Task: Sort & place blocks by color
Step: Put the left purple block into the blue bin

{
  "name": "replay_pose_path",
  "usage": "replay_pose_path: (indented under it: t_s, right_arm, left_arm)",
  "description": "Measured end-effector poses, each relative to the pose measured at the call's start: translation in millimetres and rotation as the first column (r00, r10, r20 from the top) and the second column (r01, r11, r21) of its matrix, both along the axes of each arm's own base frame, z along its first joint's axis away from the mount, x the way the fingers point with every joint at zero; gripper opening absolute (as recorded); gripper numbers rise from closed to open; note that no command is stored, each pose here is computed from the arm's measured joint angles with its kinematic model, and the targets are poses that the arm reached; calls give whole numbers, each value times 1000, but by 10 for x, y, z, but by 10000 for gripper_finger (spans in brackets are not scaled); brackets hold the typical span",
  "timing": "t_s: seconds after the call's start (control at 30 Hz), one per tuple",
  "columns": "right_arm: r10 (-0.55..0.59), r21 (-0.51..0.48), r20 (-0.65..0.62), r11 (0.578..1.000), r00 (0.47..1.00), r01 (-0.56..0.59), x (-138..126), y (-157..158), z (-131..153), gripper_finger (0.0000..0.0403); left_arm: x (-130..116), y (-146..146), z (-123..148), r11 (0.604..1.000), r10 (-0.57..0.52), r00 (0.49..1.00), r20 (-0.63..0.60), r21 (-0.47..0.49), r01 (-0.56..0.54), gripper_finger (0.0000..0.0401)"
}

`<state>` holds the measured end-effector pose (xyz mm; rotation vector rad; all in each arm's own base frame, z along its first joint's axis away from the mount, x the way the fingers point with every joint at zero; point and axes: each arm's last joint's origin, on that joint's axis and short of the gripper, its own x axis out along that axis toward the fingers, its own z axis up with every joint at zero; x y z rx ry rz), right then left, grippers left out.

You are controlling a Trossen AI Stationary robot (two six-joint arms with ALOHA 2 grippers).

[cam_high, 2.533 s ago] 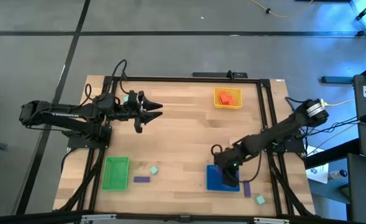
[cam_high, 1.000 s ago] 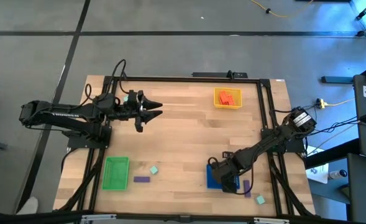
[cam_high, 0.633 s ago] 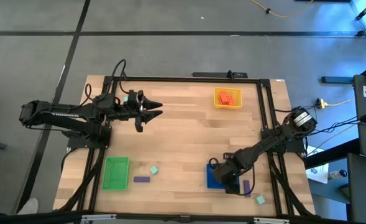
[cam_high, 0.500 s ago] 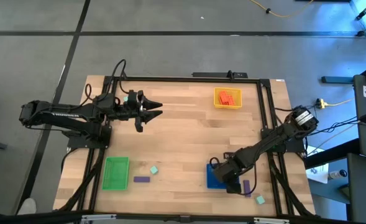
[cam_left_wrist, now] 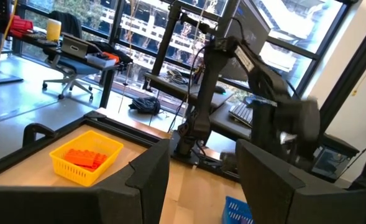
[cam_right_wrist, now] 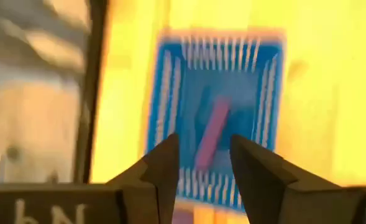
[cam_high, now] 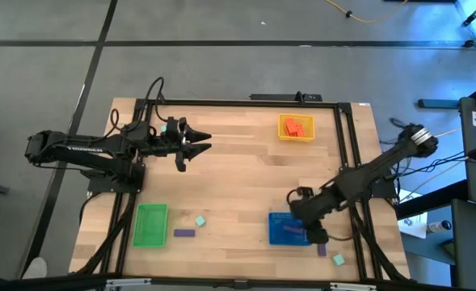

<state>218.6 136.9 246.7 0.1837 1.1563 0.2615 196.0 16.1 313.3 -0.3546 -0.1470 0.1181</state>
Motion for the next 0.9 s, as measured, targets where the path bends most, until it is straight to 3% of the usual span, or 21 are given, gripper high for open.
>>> replay_pose_path:
  t_s: [0.13, 0.33, 0.63, 0.8, 0.9]
  right_arm:
    - [-151, 12, 282, 988, 947, 154, 79, -168, 296, 144]
    - [-294, 37, 609, 938, 737, 344, 359, -602, 621, 144]
    - [-238, 149, 811, 967, 534, 204, 582, -1317, 932, 144]
    - [-215, 157, 898, 972, 383, 177, 586, -1494, 1099, 144]
    - [-197, 141, 913, 974, 358, 178, 585, -1506, 1122, 144]
  left_arm:
    - [0, 0, 0, 1000, 0, 1000, 0, 0, 0, 174]
    - [0, 0, 1, 1000, 0, 1000, 1, 0, 0, 174]
    - [1, -6, 1, 1000, -18, 1000, -1, 12, 18, 174]
    - [1, -11, 1, 998, -31, 999, -7, 59, 32, 174]
    - [1, -11, 1, 997, -29, 1000, -8, 70, 30, 174]
